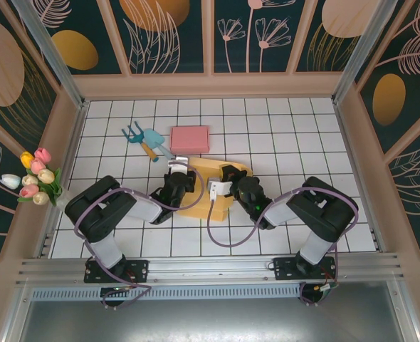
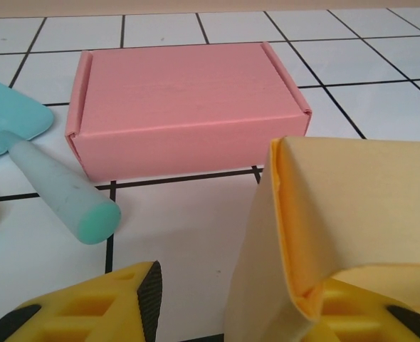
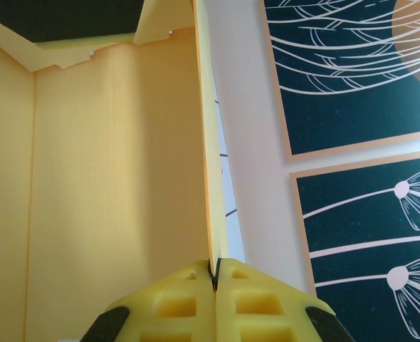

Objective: Fold the paper box

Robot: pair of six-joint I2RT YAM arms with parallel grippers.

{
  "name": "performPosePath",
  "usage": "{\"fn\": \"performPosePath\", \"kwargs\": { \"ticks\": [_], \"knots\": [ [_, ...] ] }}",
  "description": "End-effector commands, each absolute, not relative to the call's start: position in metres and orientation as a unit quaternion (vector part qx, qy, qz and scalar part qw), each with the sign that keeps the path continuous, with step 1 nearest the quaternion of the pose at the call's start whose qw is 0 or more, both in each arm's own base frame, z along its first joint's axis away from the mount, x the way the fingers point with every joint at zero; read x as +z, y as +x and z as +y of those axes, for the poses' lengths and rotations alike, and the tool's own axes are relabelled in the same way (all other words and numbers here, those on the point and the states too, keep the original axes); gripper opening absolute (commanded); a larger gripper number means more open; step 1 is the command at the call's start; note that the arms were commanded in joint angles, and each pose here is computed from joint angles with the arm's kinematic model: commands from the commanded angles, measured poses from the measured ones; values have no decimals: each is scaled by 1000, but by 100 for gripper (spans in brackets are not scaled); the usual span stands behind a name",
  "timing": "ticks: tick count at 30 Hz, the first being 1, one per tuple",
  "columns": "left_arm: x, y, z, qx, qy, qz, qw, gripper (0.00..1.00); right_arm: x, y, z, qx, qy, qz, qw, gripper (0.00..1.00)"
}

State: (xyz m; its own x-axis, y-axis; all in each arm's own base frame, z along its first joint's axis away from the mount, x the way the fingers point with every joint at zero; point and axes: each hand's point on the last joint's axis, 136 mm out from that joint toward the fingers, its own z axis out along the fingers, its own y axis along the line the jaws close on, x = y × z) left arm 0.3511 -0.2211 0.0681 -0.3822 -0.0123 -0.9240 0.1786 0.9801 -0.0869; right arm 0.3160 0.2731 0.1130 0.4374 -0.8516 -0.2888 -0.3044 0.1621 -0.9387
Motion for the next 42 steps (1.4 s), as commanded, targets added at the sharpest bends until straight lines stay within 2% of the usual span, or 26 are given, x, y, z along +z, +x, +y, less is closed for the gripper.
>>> {"fn": "performPosePath", "kwargs": {
  "ticks": [1,4,7,10,12,16,19,22,29,37,42],
  "knots": [
    [67,354,-220,-94,44,828,551,44,53,305,251,-230,-650,519,505,0],
    [56,360,-222,-79,39,837,539,43,55,304,251,-228,-649,519,507,0],
    [45,366,-219,-51,32,845,532,37,54,304,250,-229,-650,520,506,0],
    [37,369,-212,-21,28,848,529,24,54,304,250,-231,-650,519,505,0],
    [32,369,-207,-6,27,848,529,12,57,305,251,-232,-645,518,512,0],
    [34,363,-203,-12,32,841,540,4,59,305,252,-228,-644,522,511,0],
    [37,356,-210,-38,59,836,545,2,66,302,255,-215,-639,527,517,0],
    [34,353,-208,-37,64,835,545,1,79,298,261,-191,-631,533,530,5],
    [34,346,-212,-57,87,831,547,0,101,275,276,-96,-638,544,536,24],
    [36,341,-218,-74,105,826,549,0,139,256,287,0,-608,559,564,31],
    [39,335,-220,-90,120,820,553,0,186,263,296,83,-514,619,587,32]
  ]
}}
